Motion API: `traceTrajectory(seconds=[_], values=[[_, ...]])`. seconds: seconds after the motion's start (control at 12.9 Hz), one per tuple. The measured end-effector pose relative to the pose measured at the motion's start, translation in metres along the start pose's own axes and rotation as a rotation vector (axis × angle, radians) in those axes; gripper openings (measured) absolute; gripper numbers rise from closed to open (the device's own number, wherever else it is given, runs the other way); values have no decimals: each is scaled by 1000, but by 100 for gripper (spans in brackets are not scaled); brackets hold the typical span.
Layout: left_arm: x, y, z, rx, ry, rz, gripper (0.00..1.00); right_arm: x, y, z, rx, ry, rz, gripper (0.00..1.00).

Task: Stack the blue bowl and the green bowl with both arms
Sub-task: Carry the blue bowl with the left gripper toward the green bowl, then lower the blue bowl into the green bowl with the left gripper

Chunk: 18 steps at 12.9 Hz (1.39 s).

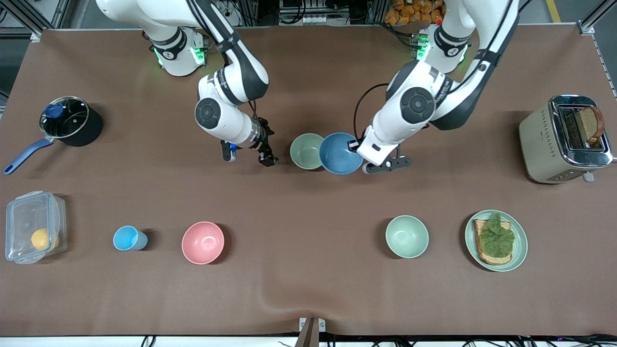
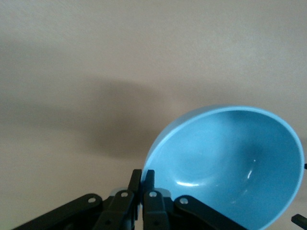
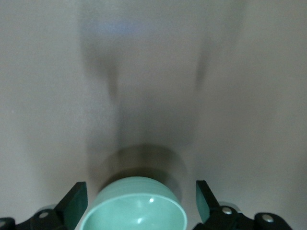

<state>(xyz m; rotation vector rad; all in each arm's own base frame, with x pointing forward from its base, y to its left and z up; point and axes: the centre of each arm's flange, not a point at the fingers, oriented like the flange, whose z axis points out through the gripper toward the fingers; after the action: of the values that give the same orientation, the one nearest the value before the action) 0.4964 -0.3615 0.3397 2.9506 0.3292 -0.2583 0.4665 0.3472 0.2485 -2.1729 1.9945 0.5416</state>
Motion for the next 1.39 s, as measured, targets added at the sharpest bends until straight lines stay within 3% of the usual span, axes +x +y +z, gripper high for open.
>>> traceTrajectory(seconds=[0.15, 0.7, 1.39], values=[[-16, 15, 21, -3, -6, -25, 5, 7, -5, 9, 24, -25, 53, 100], [-39, 41, 55, -29, -5, -76, 5, 6, 1, 54, 71, -20, 100, 100], [-57, 43, 113, -25, -15, -84, 5, 4, 2, 58, 78, -27, 111, 100]])
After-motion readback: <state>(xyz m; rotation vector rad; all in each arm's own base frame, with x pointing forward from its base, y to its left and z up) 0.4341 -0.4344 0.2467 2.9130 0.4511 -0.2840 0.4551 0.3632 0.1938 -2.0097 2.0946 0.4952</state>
